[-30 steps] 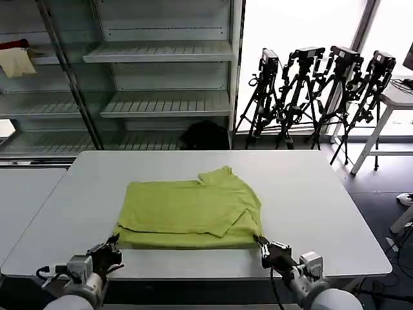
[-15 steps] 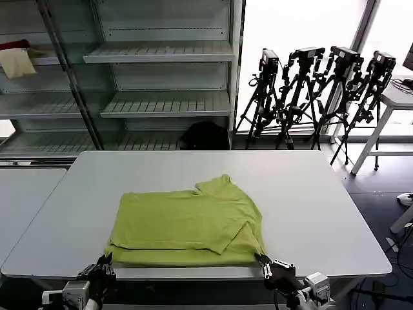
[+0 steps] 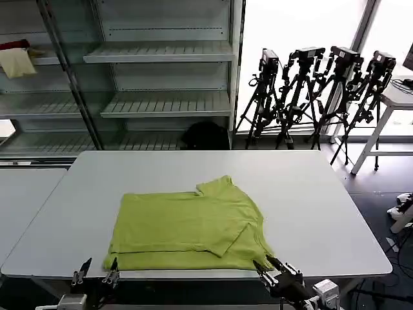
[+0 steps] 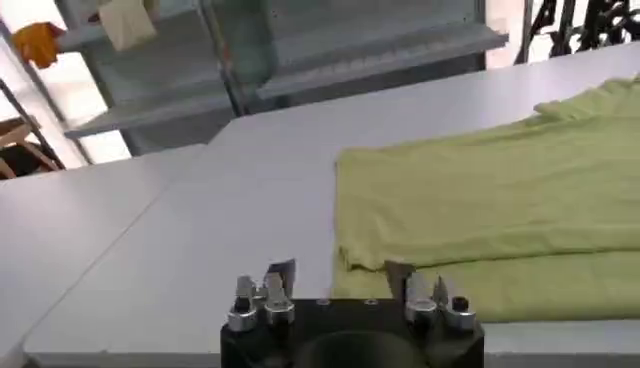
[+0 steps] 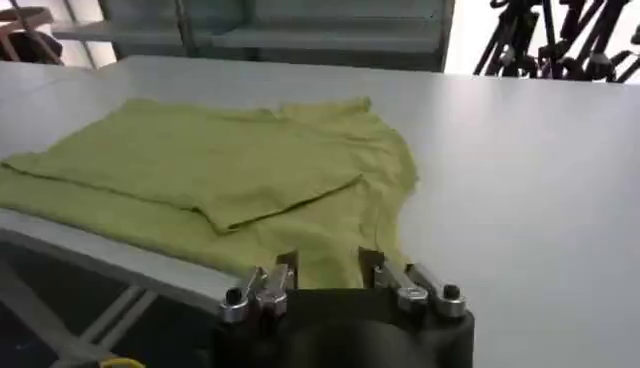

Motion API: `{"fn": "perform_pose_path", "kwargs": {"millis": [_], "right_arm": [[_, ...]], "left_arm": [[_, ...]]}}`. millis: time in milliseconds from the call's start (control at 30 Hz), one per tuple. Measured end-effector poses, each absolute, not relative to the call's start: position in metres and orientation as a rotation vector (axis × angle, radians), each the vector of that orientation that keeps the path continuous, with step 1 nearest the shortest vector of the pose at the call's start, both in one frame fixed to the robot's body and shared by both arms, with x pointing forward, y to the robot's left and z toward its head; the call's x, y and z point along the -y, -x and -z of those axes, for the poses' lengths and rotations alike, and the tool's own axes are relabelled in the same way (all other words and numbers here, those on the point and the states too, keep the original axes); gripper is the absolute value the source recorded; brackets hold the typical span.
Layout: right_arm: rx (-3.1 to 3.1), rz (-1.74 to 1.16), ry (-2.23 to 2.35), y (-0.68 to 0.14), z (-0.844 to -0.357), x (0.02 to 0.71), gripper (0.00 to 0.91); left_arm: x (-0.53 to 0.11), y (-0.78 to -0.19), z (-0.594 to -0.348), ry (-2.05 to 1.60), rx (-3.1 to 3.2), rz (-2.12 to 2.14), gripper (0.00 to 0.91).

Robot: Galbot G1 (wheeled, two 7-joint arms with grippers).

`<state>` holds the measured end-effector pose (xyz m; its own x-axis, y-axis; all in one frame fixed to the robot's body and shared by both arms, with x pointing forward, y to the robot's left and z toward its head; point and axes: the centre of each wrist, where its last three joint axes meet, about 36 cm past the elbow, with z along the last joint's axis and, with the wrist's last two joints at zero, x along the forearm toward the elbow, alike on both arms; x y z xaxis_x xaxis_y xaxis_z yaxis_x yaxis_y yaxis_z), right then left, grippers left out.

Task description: Fold and organize the clothes.

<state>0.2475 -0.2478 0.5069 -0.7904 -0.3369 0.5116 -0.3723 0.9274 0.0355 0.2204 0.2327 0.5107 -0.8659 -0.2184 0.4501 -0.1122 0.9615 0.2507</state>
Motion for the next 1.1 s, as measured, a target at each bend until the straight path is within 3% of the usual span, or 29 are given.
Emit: {"fn": "perform_pose_path", "kwargs": {"millis": [200, 367, 767, 1100], "right_arm": [[2.642, -0.124, -0.49, -0.258, -0.523, 0.257, 0.907], [2.725, -0.126, -0.492, -0.297, -0.527, 0.267, 0.907], [2.777, 0.045, -0.538, -0.472, -0.521, 0.253, 0.907], [2.686, 0.052, -0.627, -0.561, -0.516, 0.206, 0.907]], "left_arm": [[-0.233, -0.232, -0.529, -0.186, 2.716, 0.269, 0.907], [-0.242, -0.266, -0.531, -0.093, 2.806, 0.223, 0.907], [-0.287, -0.381, -0.519, 0.069, 2.844, 0.127, 0.907], [-0.316, -0.429, -0.503, 0.102, 2.76, 0.092, 0.907]]}}
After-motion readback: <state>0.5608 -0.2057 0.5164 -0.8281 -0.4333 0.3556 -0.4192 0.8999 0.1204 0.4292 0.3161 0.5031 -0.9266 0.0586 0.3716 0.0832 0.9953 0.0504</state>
